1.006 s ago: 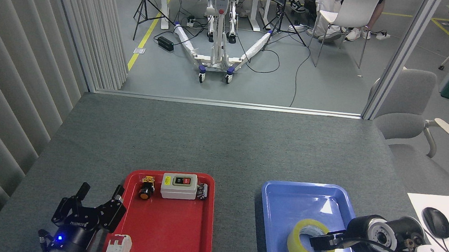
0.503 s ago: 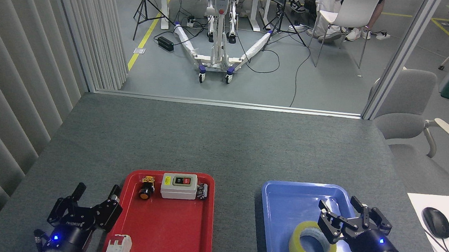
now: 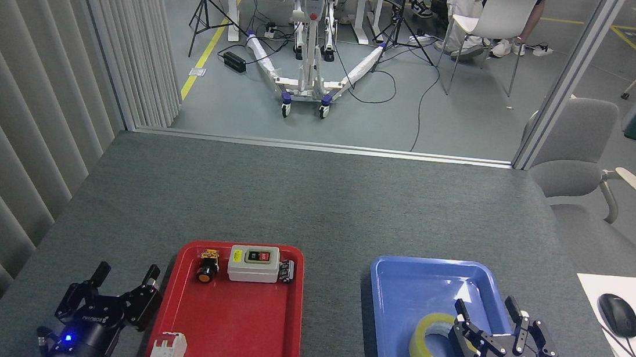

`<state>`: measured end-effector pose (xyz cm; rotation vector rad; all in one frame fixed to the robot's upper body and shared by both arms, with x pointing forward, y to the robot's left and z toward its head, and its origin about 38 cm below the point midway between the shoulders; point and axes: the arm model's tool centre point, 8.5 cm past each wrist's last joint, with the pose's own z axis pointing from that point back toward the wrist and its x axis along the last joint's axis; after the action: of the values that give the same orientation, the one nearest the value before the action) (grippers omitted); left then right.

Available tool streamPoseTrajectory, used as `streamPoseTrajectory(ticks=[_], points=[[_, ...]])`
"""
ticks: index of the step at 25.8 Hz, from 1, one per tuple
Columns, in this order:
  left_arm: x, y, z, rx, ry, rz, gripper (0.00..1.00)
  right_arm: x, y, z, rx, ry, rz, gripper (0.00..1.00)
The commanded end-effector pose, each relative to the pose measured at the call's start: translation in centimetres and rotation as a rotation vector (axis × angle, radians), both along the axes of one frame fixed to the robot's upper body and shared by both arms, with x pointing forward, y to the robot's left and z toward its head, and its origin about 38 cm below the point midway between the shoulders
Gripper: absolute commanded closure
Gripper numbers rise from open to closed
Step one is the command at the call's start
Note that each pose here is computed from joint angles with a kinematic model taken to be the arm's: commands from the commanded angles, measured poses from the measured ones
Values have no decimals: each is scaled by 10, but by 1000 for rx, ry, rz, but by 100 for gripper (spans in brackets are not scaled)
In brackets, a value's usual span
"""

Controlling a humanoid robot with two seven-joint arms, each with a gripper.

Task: Place and move tape with both arms
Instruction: 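Open the right gripper and lift it away from the tape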

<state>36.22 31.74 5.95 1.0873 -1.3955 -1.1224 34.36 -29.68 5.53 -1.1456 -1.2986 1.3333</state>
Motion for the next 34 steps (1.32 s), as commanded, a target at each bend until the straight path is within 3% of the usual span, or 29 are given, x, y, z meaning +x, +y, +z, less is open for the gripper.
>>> streamPoseTrajectory(ticks=[1, 9, 14, 23, 30, 34], points=[[1, 4, 6, 15, -5, -10, 0, -2, 0, -3, 14, 3, -25, 2], [-1, 2, 8, 21, -6, -17, 0, -5, -12, -6, 13, 19, -97, 1], [-31, 0, 8, 66, -17, -13, 0, -6, 0, -9, 51, 22, -90, 1], [-24, 13, 13, 174, -15, -27, 0, -6, 1, -9, 54, 22, -90, 1], [-24, 9, 14, 137, -23, -21, 0, -6, 4, -10, 62, 23, -89, 1], [-25, 9, 11, 136, -13, -15, 0, -14, 18, -20, 90, 42, -80, 1]])
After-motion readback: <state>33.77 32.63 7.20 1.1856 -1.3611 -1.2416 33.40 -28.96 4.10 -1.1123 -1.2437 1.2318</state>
